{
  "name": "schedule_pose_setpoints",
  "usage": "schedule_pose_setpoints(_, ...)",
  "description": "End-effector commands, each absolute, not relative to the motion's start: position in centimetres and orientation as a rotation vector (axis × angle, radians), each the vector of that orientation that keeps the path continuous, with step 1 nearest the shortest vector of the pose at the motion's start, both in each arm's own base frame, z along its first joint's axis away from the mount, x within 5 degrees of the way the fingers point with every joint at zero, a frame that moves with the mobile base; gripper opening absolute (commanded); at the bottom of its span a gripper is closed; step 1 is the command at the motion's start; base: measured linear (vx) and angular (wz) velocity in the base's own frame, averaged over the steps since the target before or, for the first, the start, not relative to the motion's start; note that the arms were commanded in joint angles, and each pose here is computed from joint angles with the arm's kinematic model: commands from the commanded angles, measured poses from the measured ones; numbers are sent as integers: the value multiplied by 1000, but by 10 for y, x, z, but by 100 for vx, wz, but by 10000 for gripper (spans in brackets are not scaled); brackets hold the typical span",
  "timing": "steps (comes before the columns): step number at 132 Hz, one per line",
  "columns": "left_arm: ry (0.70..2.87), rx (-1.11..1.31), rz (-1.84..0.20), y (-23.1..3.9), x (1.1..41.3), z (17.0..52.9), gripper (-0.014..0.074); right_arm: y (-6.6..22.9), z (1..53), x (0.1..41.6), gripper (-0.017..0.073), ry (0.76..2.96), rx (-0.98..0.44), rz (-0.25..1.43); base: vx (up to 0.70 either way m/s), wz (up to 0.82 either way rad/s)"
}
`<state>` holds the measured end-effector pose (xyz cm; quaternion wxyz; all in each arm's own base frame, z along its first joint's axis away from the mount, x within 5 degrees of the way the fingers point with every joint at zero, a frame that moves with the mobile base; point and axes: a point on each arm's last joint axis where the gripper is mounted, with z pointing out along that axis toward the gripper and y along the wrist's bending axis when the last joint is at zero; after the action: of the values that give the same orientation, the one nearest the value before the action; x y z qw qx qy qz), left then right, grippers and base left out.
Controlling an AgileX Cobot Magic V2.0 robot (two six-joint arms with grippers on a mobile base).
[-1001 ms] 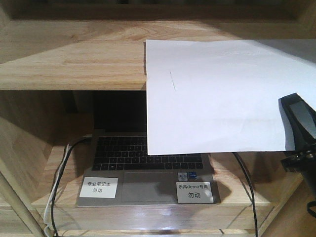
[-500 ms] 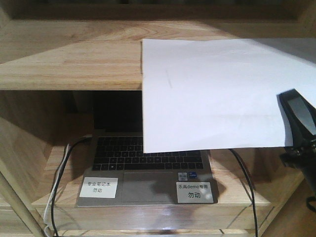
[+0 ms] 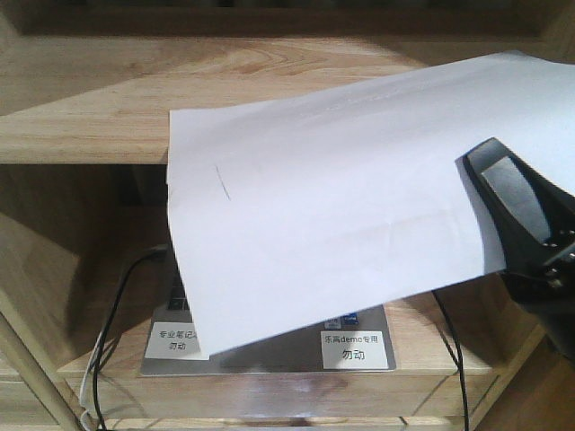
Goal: Grab stapler and paper to desk for stapling
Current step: 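Pull the white paper off the shelf toward the robot with the right gripper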
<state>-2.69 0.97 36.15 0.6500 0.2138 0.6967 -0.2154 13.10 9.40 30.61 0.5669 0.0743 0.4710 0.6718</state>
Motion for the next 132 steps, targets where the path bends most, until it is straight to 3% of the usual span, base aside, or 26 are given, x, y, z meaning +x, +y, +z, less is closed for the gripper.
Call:
schedule_pose_setpoints(1, 1469, 448, -522, 10, -27, 378, -6, 88, 332, 117, -6, 879, 82, 1644, 0, 0)
schedule_pose_setpoints(60, 1469, 448, -522, 10, -27, 378, -6, 58, 347, 87, -6, 880, 69, 1562, 0, 0)
schedule_pose_setpoints(95, 1469, 448, -522, 10, -27, 378, -6, 36, 313, 65, -6, 826, 232, 1568, 0, 0)
schedule_pose_setpoints(132, 1469, 448, -522, 10, -27, 378, -6, 30, 310, 42, -6, 719, 176, 1582, 0, 0)
